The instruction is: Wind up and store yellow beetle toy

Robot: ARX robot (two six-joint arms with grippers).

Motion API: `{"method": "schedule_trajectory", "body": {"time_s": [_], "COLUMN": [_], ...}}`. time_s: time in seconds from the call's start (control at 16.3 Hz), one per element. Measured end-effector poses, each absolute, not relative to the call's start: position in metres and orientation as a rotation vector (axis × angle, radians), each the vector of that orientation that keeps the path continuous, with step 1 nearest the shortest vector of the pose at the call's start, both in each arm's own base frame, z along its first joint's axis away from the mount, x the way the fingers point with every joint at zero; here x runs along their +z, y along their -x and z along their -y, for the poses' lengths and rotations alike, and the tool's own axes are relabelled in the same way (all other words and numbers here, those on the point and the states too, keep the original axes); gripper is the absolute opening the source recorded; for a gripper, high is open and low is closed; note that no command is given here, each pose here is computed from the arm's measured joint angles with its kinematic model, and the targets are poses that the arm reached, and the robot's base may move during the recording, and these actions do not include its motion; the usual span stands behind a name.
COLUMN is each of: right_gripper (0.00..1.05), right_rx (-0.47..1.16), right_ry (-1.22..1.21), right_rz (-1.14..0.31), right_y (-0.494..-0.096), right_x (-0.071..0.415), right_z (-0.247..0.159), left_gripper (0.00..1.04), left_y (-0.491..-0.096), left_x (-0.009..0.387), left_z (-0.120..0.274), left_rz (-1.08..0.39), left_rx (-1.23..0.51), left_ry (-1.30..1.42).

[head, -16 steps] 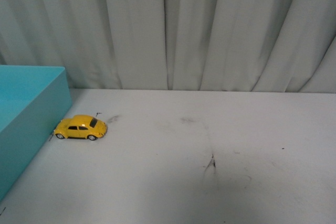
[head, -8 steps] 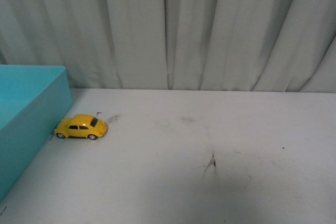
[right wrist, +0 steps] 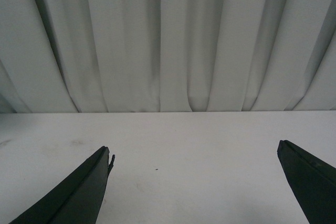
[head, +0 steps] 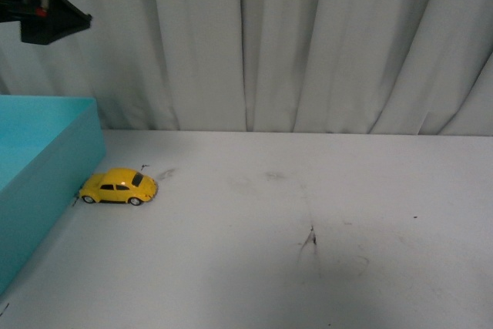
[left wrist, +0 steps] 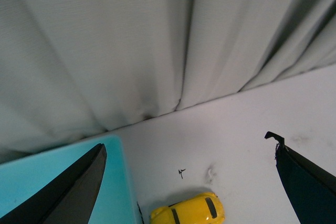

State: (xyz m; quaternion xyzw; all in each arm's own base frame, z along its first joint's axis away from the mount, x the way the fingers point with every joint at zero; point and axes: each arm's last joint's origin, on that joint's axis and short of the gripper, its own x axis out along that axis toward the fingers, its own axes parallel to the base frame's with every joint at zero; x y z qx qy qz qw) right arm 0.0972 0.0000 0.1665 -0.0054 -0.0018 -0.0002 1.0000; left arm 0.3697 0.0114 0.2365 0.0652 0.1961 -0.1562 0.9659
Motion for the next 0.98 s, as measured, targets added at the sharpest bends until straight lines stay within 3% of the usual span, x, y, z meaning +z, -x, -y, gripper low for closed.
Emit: {"method": "schedule_trajectory", "body": {"time_s": [0.43, 0.8, 0.98], "right_gripper": [0.98, 0.98, 0.98], "right_rx": [0.0, 0.0, 0.0], "right_ry": [0.011, 0.011, 0.011], "right_rz": [0.004, 0.004, 0.004], "right_y": [-0.097, -0.097, -0.097], "right_x": [0.166, 0.166, 0.166], "right_z": [0.0, 0.0, 0.0], "left_gripper": [0.98, 0.98, 0.98], "left_y": [-0.426, -0.452, -0.465], "left_x": [0.191, 0.15, 0.13], "left_z": [0.051, 0.04, 0.039], "left_rz": [-0.717, -0.99, -1.051], "left_rx": [-0.732, -0.858, -0.926], "left_ry": [-0.778, -1.15, -1.243]}}
